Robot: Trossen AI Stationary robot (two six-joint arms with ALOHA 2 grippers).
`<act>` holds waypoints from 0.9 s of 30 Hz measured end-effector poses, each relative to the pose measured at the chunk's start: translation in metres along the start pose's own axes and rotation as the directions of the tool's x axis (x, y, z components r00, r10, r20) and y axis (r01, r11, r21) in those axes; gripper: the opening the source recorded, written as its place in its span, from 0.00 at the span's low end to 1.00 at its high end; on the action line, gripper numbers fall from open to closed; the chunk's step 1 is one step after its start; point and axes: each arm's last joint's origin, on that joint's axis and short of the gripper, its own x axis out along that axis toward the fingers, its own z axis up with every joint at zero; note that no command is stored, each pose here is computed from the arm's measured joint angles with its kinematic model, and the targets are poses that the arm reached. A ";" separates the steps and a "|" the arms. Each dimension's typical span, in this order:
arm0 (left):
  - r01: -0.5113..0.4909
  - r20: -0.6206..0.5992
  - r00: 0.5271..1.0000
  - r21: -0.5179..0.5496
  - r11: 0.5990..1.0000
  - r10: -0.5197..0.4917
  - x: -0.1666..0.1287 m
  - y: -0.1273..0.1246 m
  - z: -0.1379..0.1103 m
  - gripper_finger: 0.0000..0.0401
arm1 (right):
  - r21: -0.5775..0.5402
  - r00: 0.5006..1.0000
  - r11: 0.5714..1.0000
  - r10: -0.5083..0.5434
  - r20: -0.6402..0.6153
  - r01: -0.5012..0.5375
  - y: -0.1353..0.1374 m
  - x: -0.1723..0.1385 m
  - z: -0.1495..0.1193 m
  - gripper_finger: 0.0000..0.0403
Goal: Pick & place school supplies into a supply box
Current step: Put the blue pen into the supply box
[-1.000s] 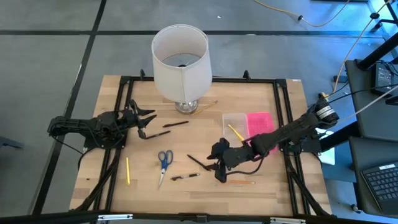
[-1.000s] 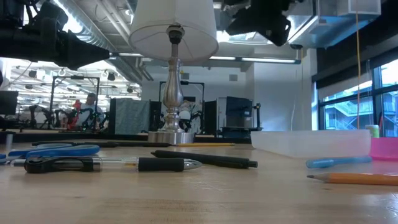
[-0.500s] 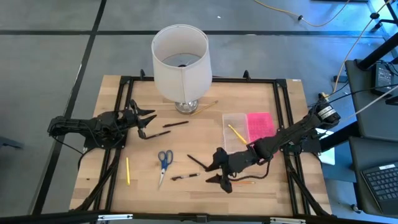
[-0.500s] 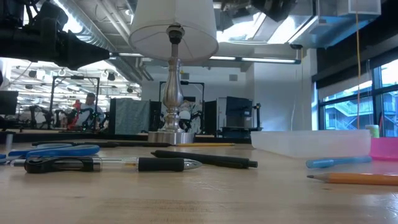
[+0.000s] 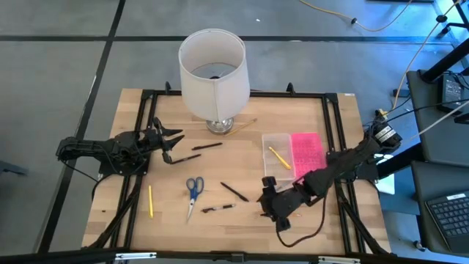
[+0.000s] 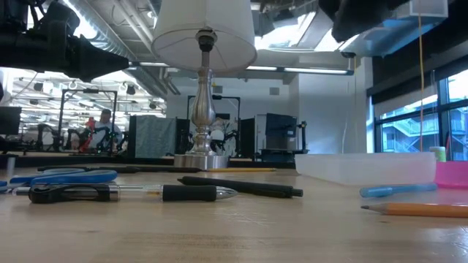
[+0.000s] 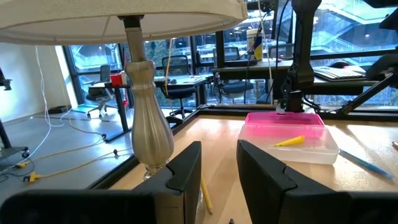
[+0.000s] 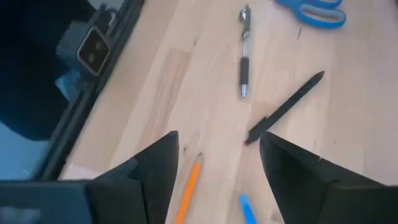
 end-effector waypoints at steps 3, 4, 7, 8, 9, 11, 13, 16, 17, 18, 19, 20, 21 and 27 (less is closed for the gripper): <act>0.000 0.000 1.000 0.000 1.000 0.000 0.000 0.000 0.000 0.24 | 0.000 0.999 1.000 -0.010 -0.043 0.010 0.001 0.005 -0.005 0.56; 0.000 0.000 1.000 0.000 1.000 0.000 0.000 0.000 0.000 0.24 | 0.008 0.997 1.000 -0.016 -0.074 0.017 0.001 0.009 -0.008 0.56; 0.000 -0.002 1.000 0.001 1.000 0.000 0.000 0.000 0.000 0.24 | 0.024 0.988 0.999 -0.035 -0.151 0.039 0.000 0.023 -0.017 0.56; 0.000 -0.001 1.000 0.001 1.000 0.000 0.000 0.000 0.000 0.24 | 0.032 0.984 0.998 -0.041 -0.172 0.048 0.000 0.028 -0.019 0.56; -0.001 -0.001 1.000 0.000 1.000 0.001 0.000 0.000 0.000 0.24 | 0.041 0.980 0.998 -0.048 -0.194 0.057 -0.001 0.031 -0.022 0.56; -0.001 -0.001 1.000 0.000 1.000 0.001 0.000 0.000 0.000 0.24 | 0.071 0.969 0.995 -0.056 -0.241 0.075 -0.003 0.038 -0.027 0.56; -0.001 -0.001 1.000 0.000 1.000 0.001 0.000 0.000 0.000 0.24 | 0.095 0.954 0.991 -0.059 -0.295 0.091 -0.006 0.044 -0.033 0.56; -0.001 0.000 1.000 0.000 1.000 0.001 0.000 0.000 0.000 0.24 | 0.093 0.939 0.990 -0.069 -0.337 0.106 -0.008 0.051 -0.039 0.56; -0.001 -0.001 1.000 0.000 1.000 0.001 0.000 0.000 0.000 0.24 | 0.092 0.937 0.990 -0.070 -0.343 0.107 -0.008 0.053 -0.040 0.56; -0.001 -0.001 1.000 0.000 1.000 0.001 0.000 0.000 0.000 0.24 | 0.092 0.935 0.990 -0.070 -0.348 0.109 -0.009 0.055 -0.040 0.56; -0.001 -0.001 1.000 0.000 1.000 0.001 0.000 0.000 0.000 0.24 | 0.094 0.932 0.989 -0.071 -0.355 0.111 -0.010 0.057 -0.041 0.56; 0.000 -0.001 1.000 0.000 1.000 0.000 0.000 0.000 0.000 0.24 | 0.096 0.930 0.989 -0.074 -0.359 0.116 -0.012 0.059 -0.042 0.56; -0.001 -0.002 1.000 0.001 1.000 0.001 0.000 0.000 0.000 0.24 | 0.097 0.927 0.988 -0.078 -0.366 0.121 -0.013 0.060 -0.042 0.56; 0.000 -0.006 1.000 0.003 1.000 0.000 0.000 0.000 -0.001 0.24 | 0.102 0.911 0.984 -0.094 -0.401 0.147 -0.021 0.069 -0.047 0.56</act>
